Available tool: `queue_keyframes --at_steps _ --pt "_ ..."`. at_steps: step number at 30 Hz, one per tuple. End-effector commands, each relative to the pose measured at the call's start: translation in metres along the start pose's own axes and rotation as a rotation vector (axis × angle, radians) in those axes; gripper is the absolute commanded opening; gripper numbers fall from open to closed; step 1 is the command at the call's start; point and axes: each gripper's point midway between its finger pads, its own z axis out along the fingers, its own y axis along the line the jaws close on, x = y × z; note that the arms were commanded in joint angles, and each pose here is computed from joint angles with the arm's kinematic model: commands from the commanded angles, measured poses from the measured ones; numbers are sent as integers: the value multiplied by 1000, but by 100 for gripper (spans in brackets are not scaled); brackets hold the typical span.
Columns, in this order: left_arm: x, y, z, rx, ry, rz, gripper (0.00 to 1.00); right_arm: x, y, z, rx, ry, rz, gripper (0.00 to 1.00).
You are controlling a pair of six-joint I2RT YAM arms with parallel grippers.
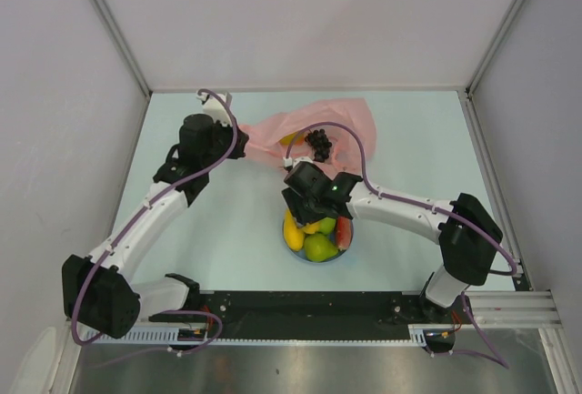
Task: Take the fake fruits out of the plastic bag
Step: Place the fake fruit on the plate.
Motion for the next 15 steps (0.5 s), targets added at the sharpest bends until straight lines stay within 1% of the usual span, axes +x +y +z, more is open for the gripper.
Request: queue_keyframes --at_steps 1,6,9,15 --pt "-19 -6 -9 36 -66 -10 0 -8 3 -7 0 -38 -16 63" --pt "-20 -7 -8 44 -65 -7 0 -9 6 -11 -12 -47 -30 64" --pt "-20 -7 -8 45 -65 -8 0 -11 7 -13 -10 -59 -37 62" --pt "-21 -8 -7 52 -66 -8 0 -14 6 -18 -11 -74 -44 62"
